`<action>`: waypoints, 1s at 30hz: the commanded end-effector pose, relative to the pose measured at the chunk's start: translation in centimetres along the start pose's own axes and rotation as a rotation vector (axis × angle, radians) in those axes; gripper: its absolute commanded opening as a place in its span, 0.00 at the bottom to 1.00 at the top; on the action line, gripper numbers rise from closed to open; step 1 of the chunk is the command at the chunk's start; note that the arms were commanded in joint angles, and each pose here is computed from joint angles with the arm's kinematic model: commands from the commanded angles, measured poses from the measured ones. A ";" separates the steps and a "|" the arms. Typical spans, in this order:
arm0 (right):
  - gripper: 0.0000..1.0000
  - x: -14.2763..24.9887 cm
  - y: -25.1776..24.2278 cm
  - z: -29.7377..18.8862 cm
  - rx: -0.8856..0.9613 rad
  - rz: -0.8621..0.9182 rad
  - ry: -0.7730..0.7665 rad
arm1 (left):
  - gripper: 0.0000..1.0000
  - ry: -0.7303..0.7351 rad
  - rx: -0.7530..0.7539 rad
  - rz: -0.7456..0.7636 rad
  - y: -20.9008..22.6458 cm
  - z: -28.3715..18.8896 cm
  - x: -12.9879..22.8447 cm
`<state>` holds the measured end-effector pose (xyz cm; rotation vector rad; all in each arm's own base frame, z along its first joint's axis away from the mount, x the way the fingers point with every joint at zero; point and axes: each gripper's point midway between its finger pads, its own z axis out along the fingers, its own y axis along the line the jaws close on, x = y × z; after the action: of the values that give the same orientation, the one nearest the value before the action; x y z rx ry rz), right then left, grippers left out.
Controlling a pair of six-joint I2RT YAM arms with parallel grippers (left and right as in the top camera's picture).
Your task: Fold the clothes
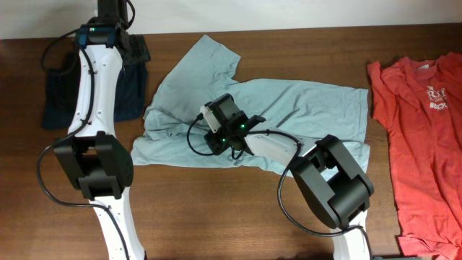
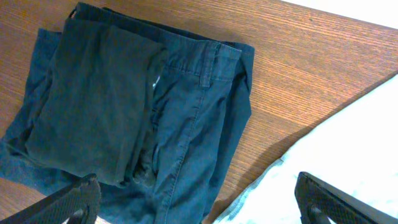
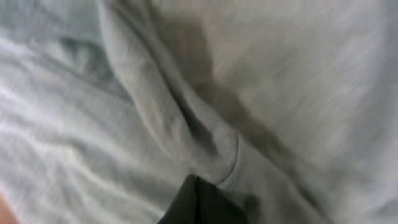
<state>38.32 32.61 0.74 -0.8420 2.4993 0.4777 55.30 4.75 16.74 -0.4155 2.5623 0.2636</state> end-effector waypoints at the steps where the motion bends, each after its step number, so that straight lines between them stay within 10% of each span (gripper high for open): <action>1: 0.04 -1.0 -1.4 0.2 0.063 0.000 -0.041 | 0.99 -0.045 0.004 -0.018 0.4 -1.9 -1.2; 18: 0.04 -5.8 -10.0 -2.5 0.203 0.091 -0.247 | 0.99 -0.045 0.004 -0.017 0.4 -1.9 -1.2; 30: 0.04 -4.8 -4.7 -8.1 0.029 0.115 -0.124 | 0.99 -0.045 0.004 -0.018 0.4 -1.9 -1.2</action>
<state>43.01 26.20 5.50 -0.6221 2.4892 0.4355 55.29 4.75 16.74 -0.4155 2.5626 0.2637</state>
